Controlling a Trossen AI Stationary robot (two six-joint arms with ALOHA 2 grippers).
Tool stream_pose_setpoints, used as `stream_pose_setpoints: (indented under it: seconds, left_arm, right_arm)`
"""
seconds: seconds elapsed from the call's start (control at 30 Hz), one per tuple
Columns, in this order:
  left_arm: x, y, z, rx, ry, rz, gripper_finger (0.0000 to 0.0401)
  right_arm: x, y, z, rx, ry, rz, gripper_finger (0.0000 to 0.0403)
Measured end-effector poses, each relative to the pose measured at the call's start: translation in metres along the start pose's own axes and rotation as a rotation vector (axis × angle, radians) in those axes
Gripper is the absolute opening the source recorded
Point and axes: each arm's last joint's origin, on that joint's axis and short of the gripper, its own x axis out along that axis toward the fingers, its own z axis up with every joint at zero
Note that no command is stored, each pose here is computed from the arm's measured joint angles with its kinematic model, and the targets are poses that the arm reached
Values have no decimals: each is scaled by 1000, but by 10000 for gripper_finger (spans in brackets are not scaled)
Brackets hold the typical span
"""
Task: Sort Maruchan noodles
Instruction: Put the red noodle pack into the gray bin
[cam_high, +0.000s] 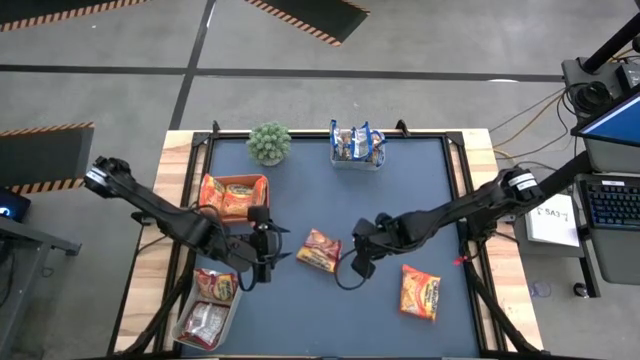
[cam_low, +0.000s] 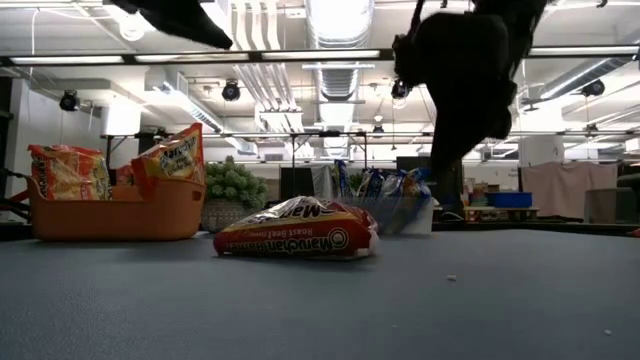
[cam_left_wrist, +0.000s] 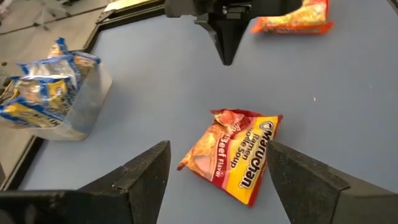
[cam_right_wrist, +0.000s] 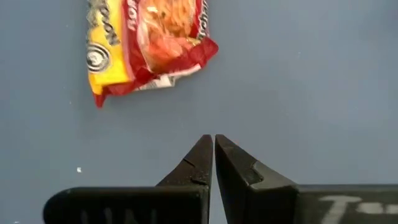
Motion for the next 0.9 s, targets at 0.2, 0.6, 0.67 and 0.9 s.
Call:
stream_pose_setpoints:
  seconds: [0.2, 0.6, 0.67, 0.9]
  left_arm:
    - [16, -1, -17, -1, -26, -71, 233]
    - [47, 26, -45, -100, -29, -98, 230]
    - [50, 26, -46, -111, -41, -115, 230]
    - [73, 14, -50, -99, -8, -152, 230]
  right_arm:
    - [14, -3, -3, 17, -57, 57, 9]
    - [19, 5, 9, -11, -254, 284, 9]
    - [19, 7, 11, -5, -290, 316, 9]
    - [16, 13, 10, -64, -326, 342, 9]
